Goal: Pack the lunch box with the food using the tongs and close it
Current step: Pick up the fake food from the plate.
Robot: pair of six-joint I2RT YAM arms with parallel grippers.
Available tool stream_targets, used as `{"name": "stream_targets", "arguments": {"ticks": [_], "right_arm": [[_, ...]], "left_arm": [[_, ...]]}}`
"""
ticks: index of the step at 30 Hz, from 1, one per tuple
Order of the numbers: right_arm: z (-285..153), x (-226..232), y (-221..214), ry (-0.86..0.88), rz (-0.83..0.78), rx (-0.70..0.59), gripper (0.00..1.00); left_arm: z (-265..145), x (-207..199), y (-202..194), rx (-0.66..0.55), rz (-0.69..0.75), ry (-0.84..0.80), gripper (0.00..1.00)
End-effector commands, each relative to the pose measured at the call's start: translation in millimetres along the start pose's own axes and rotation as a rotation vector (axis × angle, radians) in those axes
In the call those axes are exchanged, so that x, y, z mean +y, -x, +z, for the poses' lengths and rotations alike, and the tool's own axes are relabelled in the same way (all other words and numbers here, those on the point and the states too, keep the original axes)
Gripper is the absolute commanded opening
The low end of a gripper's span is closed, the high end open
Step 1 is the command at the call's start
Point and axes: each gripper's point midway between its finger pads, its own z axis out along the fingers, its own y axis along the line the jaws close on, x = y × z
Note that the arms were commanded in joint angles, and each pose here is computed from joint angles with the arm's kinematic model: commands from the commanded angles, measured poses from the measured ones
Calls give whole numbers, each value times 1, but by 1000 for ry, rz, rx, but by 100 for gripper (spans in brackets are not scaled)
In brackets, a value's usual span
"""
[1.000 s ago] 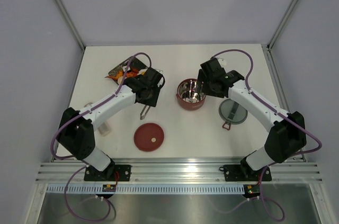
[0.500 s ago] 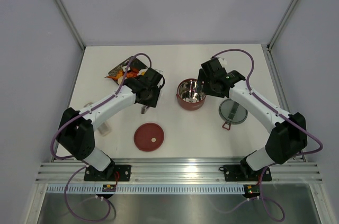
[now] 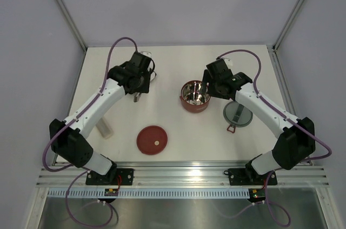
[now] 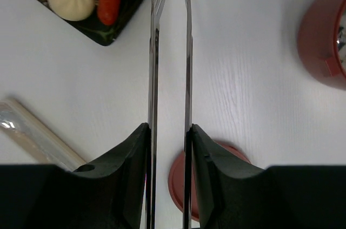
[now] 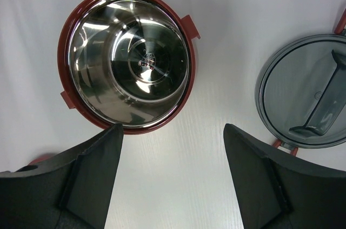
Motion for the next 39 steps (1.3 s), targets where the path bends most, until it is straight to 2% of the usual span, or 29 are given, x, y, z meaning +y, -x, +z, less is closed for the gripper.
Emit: {"name": "stream_targets", "arguments": {"ticks": [1, 10, 23, 30, 39], "right_arm": [[-12, 3, 8, 25, 10, -36, 82], [-13, 4, 9, 27, 4, -36, 82], [-13, 7, 13, 27, -14, -30, 82], [-10, 8, 9, 31, -6, -22, 83], [-6, 12, 10, 39, -9, -12, 83]], "left_arm": [[-13, 37, 23, -41, -69, 63, 38], [12, 62, 26, 2, -93, 108, 38], [37, 66, 30, 30, -39, 142, 40], [45, 79, 34, 27, 2, 221, 44], [55, 76, 29, 47, 17, 208, 44]]}}
